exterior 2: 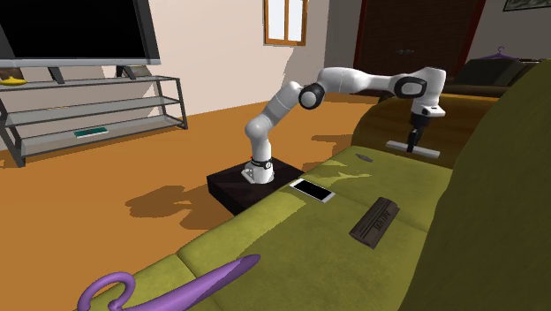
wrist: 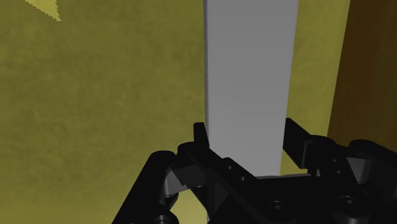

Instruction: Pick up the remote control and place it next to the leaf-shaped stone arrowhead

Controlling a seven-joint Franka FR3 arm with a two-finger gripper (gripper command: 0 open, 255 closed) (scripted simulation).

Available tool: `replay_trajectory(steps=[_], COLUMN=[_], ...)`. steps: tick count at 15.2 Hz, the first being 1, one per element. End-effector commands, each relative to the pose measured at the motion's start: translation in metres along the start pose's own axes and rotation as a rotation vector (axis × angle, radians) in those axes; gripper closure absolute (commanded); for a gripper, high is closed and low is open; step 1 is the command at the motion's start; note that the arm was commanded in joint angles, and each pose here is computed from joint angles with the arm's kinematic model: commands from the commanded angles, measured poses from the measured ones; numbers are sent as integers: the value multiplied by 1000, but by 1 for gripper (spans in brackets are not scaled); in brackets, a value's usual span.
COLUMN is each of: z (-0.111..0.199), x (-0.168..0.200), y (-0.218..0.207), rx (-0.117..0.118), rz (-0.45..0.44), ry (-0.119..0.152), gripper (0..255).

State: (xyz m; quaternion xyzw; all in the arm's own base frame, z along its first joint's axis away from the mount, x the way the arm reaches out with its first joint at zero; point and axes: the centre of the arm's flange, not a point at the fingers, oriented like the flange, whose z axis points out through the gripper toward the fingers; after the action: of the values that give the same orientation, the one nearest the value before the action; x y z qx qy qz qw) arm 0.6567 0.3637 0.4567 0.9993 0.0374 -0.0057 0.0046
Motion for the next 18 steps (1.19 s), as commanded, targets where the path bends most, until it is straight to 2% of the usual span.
replay_trajectory(steps=[1,9,16,17,18], z=[10,53,53,53,53], x=[0,0,0,0,0], y=[1,1,1,1,1], rx=[0,0,0,0,0], rz=[0,0,0,0,0], ry=[1,1,1,1,1], gripper=[255,255,255,0,0])
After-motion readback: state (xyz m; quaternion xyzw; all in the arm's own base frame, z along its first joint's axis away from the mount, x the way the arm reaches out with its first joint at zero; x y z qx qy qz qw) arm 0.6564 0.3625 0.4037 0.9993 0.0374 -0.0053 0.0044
